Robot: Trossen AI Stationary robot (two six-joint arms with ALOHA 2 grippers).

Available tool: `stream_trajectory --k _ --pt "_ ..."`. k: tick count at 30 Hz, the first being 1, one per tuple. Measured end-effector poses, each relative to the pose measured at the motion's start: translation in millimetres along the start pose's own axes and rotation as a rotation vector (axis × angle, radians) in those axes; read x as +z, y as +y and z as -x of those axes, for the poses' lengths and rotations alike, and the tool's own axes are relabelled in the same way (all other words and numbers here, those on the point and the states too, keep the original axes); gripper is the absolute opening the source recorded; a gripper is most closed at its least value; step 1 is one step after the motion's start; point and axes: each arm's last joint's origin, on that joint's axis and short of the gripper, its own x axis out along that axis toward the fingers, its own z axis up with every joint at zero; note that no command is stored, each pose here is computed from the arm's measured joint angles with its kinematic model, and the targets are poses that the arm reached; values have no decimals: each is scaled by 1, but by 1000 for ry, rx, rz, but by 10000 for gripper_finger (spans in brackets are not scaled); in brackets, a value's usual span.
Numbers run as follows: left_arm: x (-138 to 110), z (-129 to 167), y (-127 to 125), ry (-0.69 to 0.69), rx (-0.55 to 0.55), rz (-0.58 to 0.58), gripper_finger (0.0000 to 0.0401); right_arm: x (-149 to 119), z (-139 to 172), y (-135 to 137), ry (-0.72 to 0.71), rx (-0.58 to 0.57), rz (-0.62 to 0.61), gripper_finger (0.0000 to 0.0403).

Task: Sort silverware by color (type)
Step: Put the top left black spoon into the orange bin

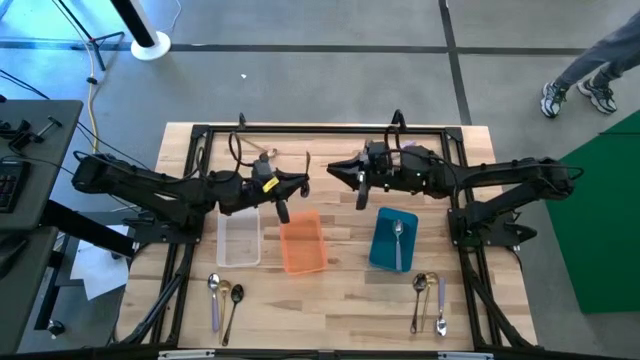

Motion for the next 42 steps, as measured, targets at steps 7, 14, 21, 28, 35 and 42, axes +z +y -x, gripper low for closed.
stream_trajectory --k 7,14,21,28,35,42 --pt "-2 -7 -3 17 17 11 0 -1 -26 7 14 -96 35 194" --pt "-1 -22 -9 60 132 -72 0 -6 -47 11 147 -200 107 253" --pt "0 -22 -9 60 139 -78 0 -5 -47 12 148 -219 110 236" --pt "-1 -22 -9 67 140 -98 0 -5 -47 11 141 -226 54 199" --pt "-1 -22 -9 68 140 -99 0 -5 -47 12 137 -228 31 102" --pt "-1 -22 -9 68 138 -99 0 -5 -47 12 137 -223 24 8"
